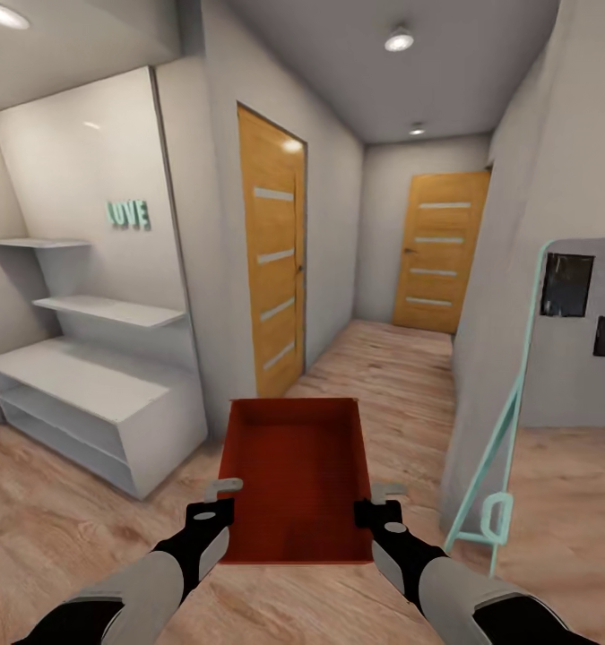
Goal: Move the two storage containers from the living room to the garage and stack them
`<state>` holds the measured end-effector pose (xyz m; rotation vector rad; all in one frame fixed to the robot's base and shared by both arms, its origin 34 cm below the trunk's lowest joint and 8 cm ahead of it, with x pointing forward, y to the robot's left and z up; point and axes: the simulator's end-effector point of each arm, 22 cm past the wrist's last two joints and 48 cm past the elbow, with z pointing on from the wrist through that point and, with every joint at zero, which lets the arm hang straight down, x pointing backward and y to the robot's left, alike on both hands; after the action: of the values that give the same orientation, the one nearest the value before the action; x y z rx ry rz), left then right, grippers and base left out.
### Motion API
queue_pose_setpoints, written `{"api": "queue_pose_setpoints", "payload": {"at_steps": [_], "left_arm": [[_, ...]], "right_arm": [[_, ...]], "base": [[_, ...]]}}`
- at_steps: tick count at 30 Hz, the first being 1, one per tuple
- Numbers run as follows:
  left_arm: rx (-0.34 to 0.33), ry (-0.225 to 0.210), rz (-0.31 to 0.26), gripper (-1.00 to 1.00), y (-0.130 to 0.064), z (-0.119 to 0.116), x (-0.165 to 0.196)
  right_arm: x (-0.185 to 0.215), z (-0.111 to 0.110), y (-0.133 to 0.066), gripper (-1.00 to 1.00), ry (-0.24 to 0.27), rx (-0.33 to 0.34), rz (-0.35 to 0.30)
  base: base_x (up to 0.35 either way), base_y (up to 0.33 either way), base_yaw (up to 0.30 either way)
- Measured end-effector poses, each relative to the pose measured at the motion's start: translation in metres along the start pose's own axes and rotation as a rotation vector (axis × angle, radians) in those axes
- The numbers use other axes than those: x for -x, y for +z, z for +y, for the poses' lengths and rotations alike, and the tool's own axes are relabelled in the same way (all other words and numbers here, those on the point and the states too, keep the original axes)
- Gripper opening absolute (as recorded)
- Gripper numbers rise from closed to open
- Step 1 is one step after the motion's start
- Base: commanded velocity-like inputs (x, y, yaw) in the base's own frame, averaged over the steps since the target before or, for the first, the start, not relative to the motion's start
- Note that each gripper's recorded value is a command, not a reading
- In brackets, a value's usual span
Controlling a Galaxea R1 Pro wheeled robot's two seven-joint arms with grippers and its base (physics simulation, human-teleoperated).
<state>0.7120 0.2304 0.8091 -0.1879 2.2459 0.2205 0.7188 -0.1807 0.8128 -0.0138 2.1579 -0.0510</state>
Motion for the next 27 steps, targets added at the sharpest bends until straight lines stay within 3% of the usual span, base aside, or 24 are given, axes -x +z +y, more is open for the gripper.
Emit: {"api": "queue_pose_setpoints", "payload": {"at_steps": [27], "left_arm": [[0.0, 0.0, 0.001, -1.0, 0.0, 0.0, 0.0]], "right_arm": [[-0.0001, 0.0, 0.0, -1.0, 0.0, 0.0, 0.001]], "base": [[0.306, 0.216, -0.249]]}}
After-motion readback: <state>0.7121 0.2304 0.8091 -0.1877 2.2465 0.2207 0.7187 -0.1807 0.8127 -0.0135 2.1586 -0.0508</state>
